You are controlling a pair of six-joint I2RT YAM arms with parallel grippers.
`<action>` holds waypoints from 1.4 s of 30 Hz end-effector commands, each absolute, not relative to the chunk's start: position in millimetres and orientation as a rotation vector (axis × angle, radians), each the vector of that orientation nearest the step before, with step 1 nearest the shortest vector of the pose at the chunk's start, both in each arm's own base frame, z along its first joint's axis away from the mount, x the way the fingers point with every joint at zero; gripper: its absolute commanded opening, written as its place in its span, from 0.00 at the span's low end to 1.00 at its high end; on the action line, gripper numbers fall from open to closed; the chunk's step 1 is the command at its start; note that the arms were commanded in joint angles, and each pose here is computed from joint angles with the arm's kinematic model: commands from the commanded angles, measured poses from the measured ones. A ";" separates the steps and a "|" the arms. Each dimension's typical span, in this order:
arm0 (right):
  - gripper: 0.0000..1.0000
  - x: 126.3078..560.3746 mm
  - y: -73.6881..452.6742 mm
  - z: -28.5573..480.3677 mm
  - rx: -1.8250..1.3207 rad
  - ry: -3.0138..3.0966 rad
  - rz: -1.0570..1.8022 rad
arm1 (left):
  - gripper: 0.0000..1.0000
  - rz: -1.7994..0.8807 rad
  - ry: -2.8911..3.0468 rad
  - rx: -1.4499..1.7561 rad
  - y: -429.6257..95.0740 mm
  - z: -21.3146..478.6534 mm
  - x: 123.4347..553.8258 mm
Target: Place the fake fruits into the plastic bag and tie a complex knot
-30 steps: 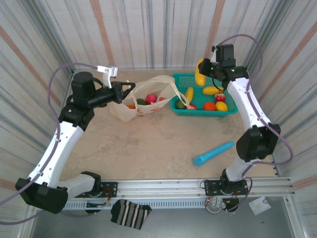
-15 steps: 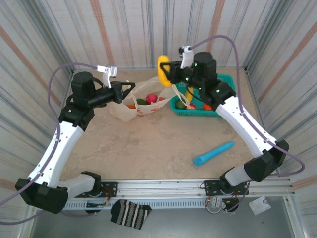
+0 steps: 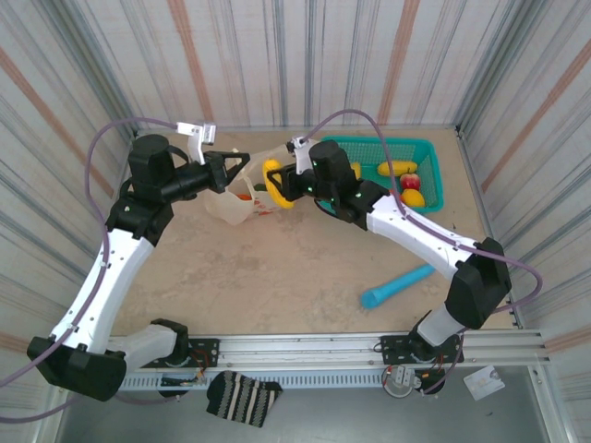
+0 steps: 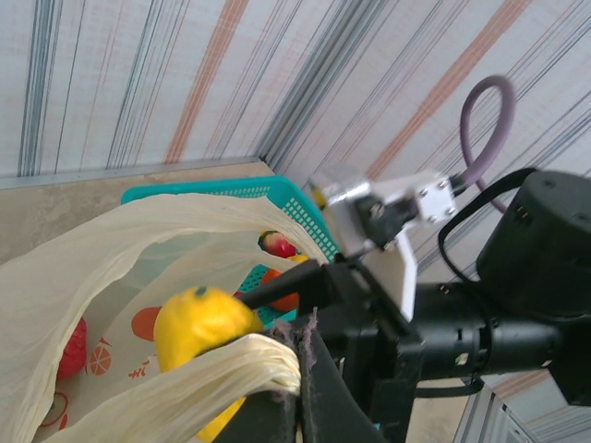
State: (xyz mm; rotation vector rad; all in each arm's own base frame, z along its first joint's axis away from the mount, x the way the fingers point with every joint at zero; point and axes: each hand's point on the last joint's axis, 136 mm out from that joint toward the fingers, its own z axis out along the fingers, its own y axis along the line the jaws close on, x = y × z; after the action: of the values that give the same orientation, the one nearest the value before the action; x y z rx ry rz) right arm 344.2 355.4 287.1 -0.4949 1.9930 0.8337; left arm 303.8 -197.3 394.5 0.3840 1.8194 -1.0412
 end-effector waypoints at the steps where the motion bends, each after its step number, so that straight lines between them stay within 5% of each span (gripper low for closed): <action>1: 0.37 353.1 351.7 274.1 -0.473 1.997 0.777 | 0.00 -1.042 1.800 0.386 -194.2 398.9 298.5; 25: 0.42 441.7 375.4 233.5 0.061 2.377 0.859 | 0.00 -1.025 1.793 0.486 -208.8 392.2 296.0; 30: 0.72 439.4 383.6 221.2 0.015 2.400 0.759 | 0.00 -1.007 1.798 0.471 -207.3 394.0 301.6; 32: 0.76 436.2 382.4 222.5 -0.008 2.399 0.739 | 0.00 -1.003 1.802 0.469 -206.9 393.5 302.5; 35: 0.74 431.0 378.7 233.2 -0.036 2.364 0.755 | 0.00 -0.999 1.803 0.464 -205.8 393.2 302.5; 42: 0.52 409.1 363.8 275.8 -0.122 2.249 0.846 | 0.00 -0.985 1.804 0.446 -201.6 394.2 303.7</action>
State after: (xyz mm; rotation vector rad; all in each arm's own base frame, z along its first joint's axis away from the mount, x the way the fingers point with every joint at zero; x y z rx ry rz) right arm 415.2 371.2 222.6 -0.0781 2.3787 0.7750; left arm 305.3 -205.9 378.8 0.4393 1.8408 -1.0142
